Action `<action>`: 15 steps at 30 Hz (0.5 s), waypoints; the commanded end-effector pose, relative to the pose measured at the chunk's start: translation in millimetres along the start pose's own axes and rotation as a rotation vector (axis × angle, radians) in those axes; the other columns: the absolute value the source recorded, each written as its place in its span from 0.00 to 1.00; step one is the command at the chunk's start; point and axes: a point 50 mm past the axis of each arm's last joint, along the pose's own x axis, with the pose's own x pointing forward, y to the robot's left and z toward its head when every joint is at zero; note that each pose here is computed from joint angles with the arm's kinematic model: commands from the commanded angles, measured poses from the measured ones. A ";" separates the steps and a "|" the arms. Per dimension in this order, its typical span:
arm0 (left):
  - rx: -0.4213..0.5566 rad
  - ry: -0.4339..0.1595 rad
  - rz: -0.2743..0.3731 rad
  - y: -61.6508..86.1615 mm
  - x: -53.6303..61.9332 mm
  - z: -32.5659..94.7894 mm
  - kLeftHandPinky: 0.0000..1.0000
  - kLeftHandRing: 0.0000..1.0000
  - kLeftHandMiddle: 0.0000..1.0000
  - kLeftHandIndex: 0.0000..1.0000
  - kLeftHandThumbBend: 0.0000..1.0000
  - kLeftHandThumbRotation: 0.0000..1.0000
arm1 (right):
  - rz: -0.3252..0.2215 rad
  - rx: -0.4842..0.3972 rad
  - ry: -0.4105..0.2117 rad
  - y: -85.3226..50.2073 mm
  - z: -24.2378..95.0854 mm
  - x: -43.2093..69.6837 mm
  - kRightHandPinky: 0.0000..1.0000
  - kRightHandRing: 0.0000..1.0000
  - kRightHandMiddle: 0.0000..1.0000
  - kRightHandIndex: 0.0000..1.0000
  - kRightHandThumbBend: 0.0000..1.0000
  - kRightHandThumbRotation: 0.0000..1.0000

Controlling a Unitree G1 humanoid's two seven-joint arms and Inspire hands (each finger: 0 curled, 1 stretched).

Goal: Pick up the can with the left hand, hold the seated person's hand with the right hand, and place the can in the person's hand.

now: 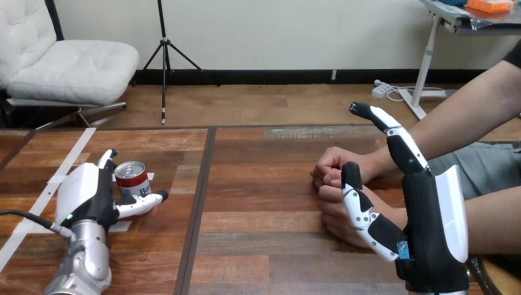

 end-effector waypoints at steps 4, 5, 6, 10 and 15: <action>-0.052 -0.083 0.084 16.2 16.0 31.8 0.71 0.82 0.88 0.93 0.86 0.41 | -0.034 0.002 -0.105 -5.4 13.5 18.1 0.89 0.88 0.86 0.82 0.20 0.00; -0.061 -0.084 0.087 16.1 15.8 32.2 0.71 0.82 0.88 0.92 0.85 0.40 | -0.033 0.004 -0.105 -5.3 13.5 18.1 0.89 0.88 0.86 0.82 0.20 0.00; -0.067 -0.085 0.088 16.0 15.8 32.4 0.71 0.82 0.88 0.92 0.85 0.40 | -0.032 0.005 -0.105 -5.2 13.4 18.1 0.89 0.88 0.86 0.82 0.20 0.00; -0.086 -0.087 0.092 15.5 15.6 33.5 0.70 0.81 0.87 0.91 0.85 0.39 | -0.030 0.008 -0.101 -5.0 13.3 18.1 0.89 0.88 0.86 0.82 0.19 0.00; -0.132 -0.085 0.091 14.6 15.5 35.1 0.70 0.81 0.87 0.90 0.85 0.39 | -0.030 0.011 -0.100 -4.7 13.6 18.2 0.89 0.88 0.86 0.81 0.19 0.00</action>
